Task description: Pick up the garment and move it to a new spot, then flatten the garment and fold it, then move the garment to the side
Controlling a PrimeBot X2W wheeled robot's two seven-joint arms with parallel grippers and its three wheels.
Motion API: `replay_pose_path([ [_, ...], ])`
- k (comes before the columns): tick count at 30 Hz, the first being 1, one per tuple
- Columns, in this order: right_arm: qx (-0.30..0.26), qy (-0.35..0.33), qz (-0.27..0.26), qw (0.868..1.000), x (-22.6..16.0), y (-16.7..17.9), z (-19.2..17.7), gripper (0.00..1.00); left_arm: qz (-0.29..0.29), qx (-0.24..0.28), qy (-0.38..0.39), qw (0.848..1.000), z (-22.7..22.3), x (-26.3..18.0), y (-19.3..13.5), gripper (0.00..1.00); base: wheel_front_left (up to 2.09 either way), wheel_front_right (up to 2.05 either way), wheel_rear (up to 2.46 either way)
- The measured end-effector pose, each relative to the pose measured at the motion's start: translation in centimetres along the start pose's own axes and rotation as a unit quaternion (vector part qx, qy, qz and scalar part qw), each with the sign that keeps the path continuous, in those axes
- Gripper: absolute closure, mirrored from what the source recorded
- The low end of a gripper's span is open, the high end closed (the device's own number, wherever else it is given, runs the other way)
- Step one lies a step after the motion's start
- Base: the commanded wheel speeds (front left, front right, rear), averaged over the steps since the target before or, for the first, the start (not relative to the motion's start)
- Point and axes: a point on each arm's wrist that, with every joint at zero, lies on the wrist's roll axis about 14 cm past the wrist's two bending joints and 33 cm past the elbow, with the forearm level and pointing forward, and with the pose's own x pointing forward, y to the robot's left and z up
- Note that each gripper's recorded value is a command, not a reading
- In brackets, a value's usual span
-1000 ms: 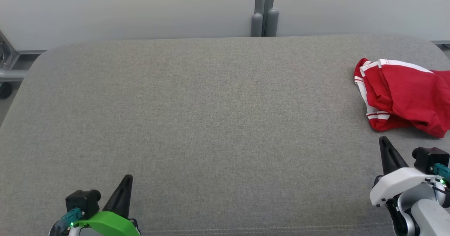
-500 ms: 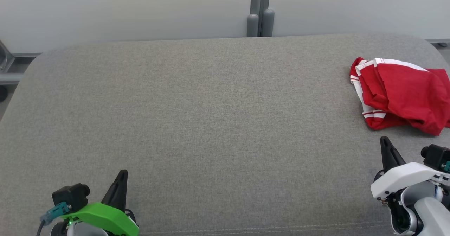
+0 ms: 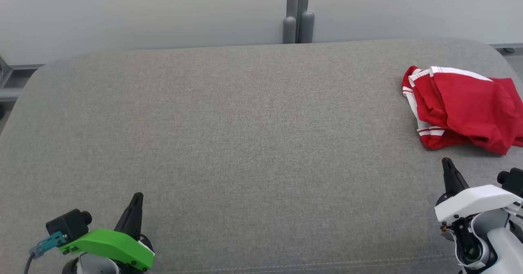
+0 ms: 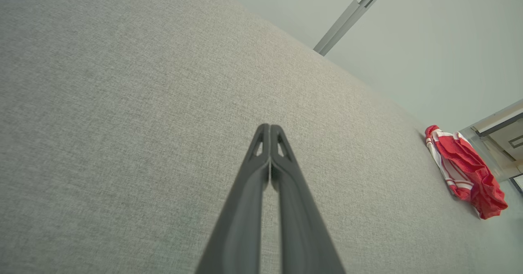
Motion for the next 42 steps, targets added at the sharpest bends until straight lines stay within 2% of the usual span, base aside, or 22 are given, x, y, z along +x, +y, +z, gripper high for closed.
replay_pose_path([
  [11, 0.086, 0.004, -0.006, 0.996, -0.1, -0.1, 0.2, 1.0, 0.004, -0.073, -0.003, 0.997, 0.6, 0.4, 0.1, 1.0, 0.0, 0.0, 0.0],
  [22, 0.172, 0.002, -0.006, 0.985, -0.2, -0.1, 0.5, 1.0, 0.003, -0.14, -0.006, 0.99, 1.1, 0.8, 0.1, 1.0, 0.0, 0.0, 0.0],
  [42, 0.329, -0.013, 0.007, 0.944, -0.4, 0.0, 1.5, 1.0, -0.009, -0.27, -0.021, 0.963, 2.2, 1.3, 0.1, 1.0, 0.0, 0.0, 0.0],
])
